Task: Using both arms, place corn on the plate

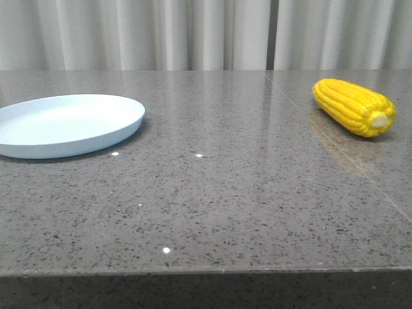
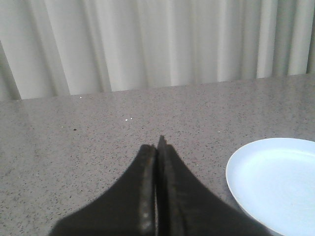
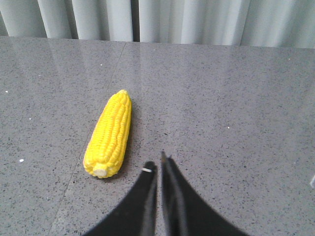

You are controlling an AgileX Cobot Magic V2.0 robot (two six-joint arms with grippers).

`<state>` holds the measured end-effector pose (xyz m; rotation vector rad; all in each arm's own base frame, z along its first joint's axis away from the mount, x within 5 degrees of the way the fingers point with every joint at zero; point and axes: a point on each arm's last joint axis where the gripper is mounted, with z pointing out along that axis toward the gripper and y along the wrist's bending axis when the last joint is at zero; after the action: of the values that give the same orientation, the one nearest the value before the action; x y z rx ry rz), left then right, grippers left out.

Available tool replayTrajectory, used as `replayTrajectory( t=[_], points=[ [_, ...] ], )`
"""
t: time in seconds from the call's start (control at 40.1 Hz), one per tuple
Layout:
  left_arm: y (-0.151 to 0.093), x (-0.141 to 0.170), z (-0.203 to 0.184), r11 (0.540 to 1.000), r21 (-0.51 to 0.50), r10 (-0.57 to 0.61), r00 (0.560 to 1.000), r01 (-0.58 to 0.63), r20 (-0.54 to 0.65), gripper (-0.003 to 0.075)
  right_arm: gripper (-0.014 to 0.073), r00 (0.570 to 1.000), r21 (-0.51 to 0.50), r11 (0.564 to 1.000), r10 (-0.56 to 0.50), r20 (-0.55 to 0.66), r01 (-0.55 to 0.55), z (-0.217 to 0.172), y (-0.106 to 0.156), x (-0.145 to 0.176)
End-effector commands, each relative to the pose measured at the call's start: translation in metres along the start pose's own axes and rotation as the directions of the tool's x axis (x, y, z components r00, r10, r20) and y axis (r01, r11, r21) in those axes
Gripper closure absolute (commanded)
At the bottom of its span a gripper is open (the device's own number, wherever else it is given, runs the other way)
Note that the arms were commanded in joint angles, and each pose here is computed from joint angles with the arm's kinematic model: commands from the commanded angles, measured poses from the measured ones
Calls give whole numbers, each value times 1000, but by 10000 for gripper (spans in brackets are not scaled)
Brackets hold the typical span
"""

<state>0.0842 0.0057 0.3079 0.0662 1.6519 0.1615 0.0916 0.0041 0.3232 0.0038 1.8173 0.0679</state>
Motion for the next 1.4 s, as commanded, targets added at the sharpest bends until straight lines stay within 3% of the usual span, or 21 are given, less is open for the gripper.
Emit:
replayTrajectory(
  t=[0.0,0.025,0.125,0.174,0.274,0.548,0.748,0.872,0.972,1.171,1.371],
  points=[
    [2,-21,-1,1000,-10,-4,992,5,126,628,329,994,8,1000,-6,106,5,-3,0,-19],
    [2,-21,-1,1000,-10,-4,991,5,131,581,279,994,8,1000,-6,106,5,-3,0,-19],
    [2,-22,-1,1000,-9,-12,990,13,144,272,68,994,8,1000,-6,107,5,-3,0,-19],
    [2,-22,-1,1000,-7,-20,989,21,145,132,5,994,8,1000,-6,107,5,-3,0,-19],
    [2,-23,-1,1000,-7,-22,989,24,148,30,-40,995,8,1000,-6,103,5,-3,0,-18],
    [2,-25,7,999,3,-50,992,50,116,29,-39,995,8,1000,-6,103,5,-3,0,-18],
    [-5,-45,47,995,83,-51,998,53,-24,30,-39,995,8,1000,-6,103,5,-3,0,-18],
    [-18,-55,78,985,168,-16,984,46,-179,30,-39,995,8,1000,-6,103,5,-3,0,-18],
    [-30,-58,103,972,220,4,936,78,-351,30,-39,995,8,1000,-6,103,5,-3,0,-18],
    [-47,-54,153,954,243,26,761,175,-649,37,-39,995,8,1000,-6,103,5,-3,0,-18],
    [-59,-33,195,953,240,63,655,184,-753,213,-39,995,8,1000,-6,103,5,-3,0,-18]
  ],
)
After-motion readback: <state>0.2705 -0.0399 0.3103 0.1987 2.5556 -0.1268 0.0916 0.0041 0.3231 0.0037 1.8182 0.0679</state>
